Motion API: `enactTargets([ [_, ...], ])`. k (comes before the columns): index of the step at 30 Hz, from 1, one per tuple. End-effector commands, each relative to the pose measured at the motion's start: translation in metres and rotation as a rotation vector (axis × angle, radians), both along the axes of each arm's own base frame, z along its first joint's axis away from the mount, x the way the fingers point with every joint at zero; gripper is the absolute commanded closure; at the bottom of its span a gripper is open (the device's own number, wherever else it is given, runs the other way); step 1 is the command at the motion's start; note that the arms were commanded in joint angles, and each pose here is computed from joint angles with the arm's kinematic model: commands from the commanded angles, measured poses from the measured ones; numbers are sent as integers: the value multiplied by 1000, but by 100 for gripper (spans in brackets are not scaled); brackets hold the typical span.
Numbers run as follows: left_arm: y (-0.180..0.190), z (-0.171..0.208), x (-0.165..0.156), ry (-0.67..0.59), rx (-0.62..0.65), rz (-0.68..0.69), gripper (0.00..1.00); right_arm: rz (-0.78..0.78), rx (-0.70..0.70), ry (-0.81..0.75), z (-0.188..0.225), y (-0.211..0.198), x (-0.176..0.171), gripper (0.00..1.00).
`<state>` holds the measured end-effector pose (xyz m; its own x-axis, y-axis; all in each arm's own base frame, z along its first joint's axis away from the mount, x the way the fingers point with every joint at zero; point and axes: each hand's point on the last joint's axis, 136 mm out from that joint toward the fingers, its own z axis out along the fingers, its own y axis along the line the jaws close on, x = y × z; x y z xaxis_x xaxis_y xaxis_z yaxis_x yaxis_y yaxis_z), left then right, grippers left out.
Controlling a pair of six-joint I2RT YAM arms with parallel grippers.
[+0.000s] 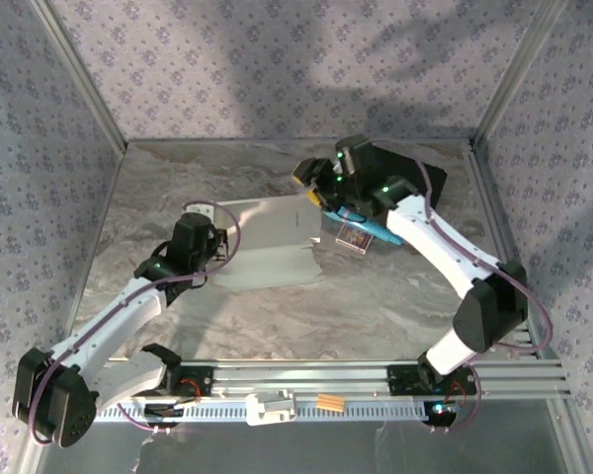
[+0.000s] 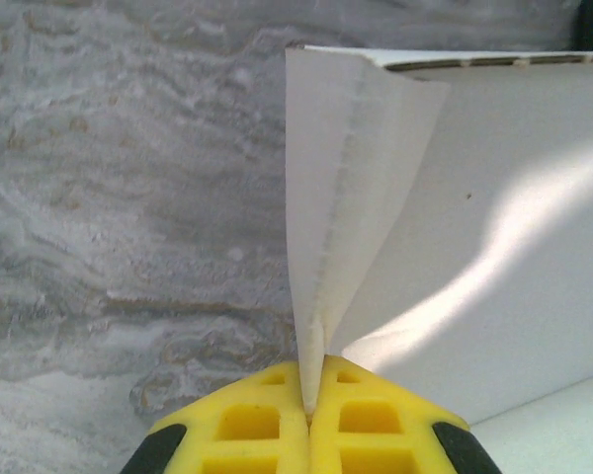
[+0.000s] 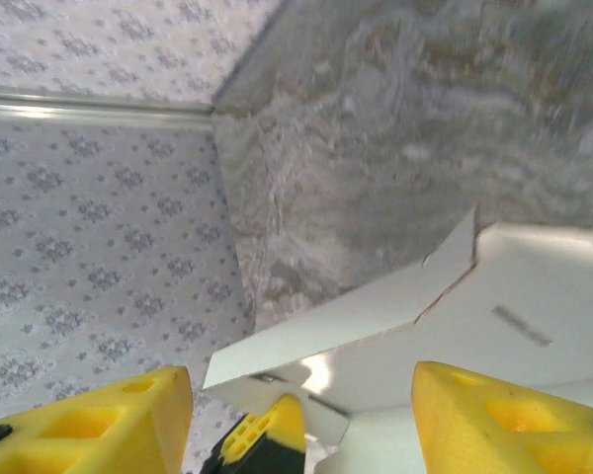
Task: Fold the paper box
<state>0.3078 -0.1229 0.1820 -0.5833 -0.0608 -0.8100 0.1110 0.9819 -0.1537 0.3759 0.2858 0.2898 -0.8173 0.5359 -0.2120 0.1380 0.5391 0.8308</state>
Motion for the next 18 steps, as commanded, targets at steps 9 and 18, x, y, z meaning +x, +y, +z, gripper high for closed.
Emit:
enactTargets([
  [9, -14, 32, 10, -47, 5, -64, 100, 125, -259, -48, 7, -27, 22, 45],
  [18, -16, 32, 13, -52, 1, -66, 100, 227, -316, 8, -17, -8, 31, 56],
])
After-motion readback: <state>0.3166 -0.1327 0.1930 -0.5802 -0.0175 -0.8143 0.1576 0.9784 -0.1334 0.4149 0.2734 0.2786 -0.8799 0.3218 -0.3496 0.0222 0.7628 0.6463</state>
